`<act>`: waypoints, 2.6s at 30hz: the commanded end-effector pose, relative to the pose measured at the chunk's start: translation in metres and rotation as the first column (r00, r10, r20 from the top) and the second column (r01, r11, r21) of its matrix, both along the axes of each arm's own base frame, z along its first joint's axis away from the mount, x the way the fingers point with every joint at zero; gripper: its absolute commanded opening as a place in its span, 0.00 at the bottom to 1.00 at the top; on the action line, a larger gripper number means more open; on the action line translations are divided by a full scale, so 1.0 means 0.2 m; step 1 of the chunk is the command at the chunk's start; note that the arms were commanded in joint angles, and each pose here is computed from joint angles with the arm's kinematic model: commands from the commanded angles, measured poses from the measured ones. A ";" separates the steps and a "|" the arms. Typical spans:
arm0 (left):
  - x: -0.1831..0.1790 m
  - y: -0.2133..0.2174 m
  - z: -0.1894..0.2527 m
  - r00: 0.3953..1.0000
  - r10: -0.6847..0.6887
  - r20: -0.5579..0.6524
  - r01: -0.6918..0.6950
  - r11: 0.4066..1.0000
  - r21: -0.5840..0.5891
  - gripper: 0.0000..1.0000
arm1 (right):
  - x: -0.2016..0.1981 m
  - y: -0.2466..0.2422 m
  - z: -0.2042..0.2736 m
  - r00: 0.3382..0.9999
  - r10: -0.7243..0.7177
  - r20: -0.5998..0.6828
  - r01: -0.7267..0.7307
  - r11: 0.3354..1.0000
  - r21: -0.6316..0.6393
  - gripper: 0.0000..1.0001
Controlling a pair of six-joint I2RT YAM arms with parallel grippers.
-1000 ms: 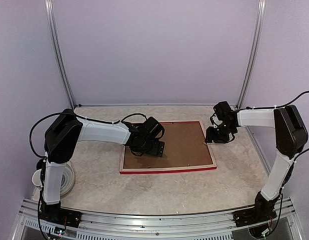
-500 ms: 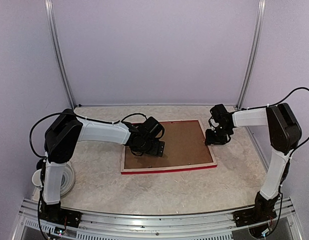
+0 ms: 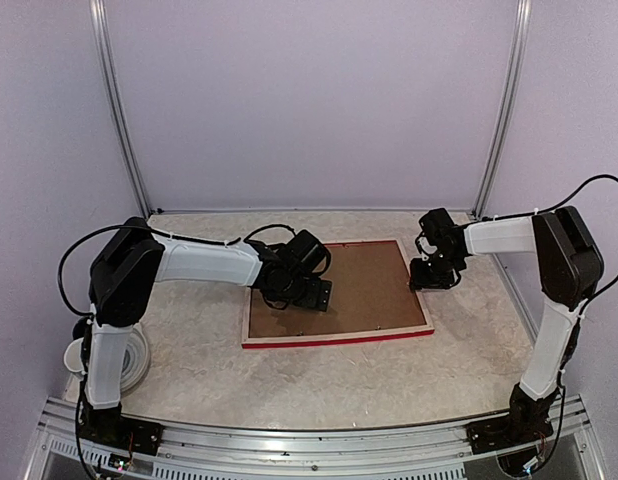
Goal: Put the photo into the frame
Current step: Press the fastener onto the backboard.
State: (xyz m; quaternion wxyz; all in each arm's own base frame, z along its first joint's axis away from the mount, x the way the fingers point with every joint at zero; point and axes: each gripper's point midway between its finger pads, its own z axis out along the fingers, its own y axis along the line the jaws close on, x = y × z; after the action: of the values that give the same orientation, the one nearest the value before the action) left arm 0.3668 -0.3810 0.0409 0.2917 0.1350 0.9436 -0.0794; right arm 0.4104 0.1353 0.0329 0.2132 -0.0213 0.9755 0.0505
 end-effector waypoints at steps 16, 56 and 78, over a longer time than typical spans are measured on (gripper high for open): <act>-0.05 -0.37 -0.01 0.989 -0.151 0.000 0.151 0.988 -0.041 0.98 | 0.03 0.10 0.02 0.999 0.050 0.013 -0.051 0.996 0.069 0.43; -0.10 -0.29 -0.14 0.989 -0.138 -0.049 0.138 0.990 -0.002 0.96 | 0.04 0.04 0.06 1.000 0.004 0.016 -0.005 1.000 0.014 0.41; -0.09 -0.28 -0.05 0.983 -0.185 -0.015 0.185 0.983 0.011 0.96 | 0.05 0.04 0.05 0.980 0.169 -0.106 -0.178 0.981 -0.079 0.65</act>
State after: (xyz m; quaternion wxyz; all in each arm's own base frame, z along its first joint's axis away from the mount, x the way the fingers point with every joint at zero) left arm 0.3579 -0.4498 0.0364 0.3026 0.2035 0.9234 -0.1197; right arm 0.4301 0.1523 0.0604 0.1975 -0.0902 0.9747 0.0535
